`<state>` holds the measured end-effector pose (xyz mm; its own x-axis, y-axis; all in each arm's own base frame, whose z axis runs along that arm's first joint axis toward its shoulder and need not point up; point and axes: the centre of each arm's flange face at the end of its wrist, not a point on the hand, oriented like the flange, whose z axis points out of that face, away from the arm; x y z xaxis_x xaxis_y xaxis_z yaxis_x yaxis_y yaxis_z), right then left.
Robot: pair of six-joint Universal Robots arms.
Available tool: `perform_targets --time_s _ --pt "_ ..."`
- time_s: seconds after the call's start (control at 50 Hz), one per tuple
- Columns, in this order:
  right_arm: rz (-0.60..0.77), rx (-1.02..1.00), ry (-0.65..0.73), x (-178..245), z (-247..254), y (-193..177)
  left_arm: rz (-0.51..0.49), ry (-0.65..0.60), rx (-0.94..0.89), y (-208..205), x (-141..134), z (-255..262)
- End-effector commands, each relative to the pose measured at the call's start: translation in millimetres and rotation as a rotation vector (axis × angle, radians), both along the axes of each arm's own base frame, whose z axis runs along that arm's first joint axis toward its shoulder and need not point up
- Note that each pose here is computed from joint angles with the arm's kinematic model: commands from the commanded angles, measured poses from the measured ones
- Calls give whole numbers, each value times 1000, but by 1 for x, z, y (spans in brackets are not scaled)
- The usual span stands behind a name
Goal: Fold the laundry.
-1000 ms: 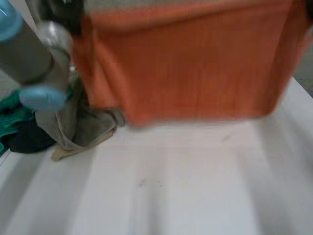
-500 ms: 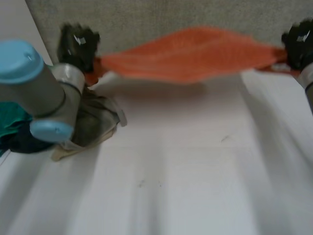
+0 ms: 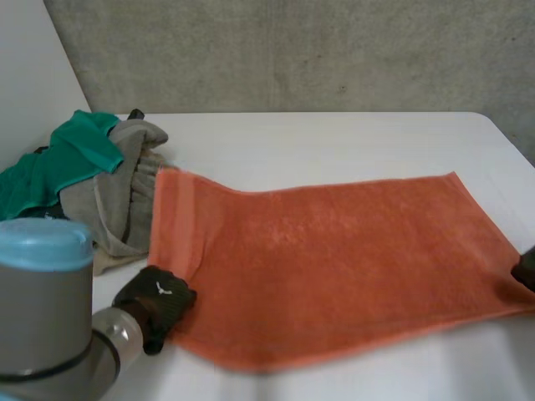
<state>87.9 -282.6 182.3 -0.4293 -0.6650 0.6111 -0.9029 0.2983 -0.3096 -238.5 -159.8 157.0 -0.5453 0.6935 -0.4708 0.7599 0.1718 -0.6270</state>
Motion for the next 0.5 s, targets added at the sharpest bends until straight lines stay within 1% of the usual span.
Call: perform_targets --time_s 0.02,0.14,0.22,0.24,0.26,0.3,0.32,0.38,0.4,0.5 --pt "-9 -38 18 -4 -1 -1 -38 29 -40 7 -9 10" --pt "-5 -114 30 -5 4 -11 -34 42 -65 -7 -17 11" --pt "-1 -256 59 -8 12 -30 -30 76 -128 -23 -26 18" --pt "6 -330 71 -8 16 -41 -23 96 -168 -31 -29 23" --pt "13 -362 76 -7 17 -45 -18 105 -189 -35 -31 26" --pt "47 -430 75 0 18 -55 0 120 -230 -45 -34 29" --pt "100 -489 63 11 16 -66 22 129 -269 -57 -38 30" --pt "173 -567 45 29 10 -85 68 139 -323 -76 -40 32" --pt "200 -616 48 37 8 -98 97 150 -358 -88 -43 34" --pt "256 -690 40 53 -13 -134 150 160 -427 -120 -56 25"
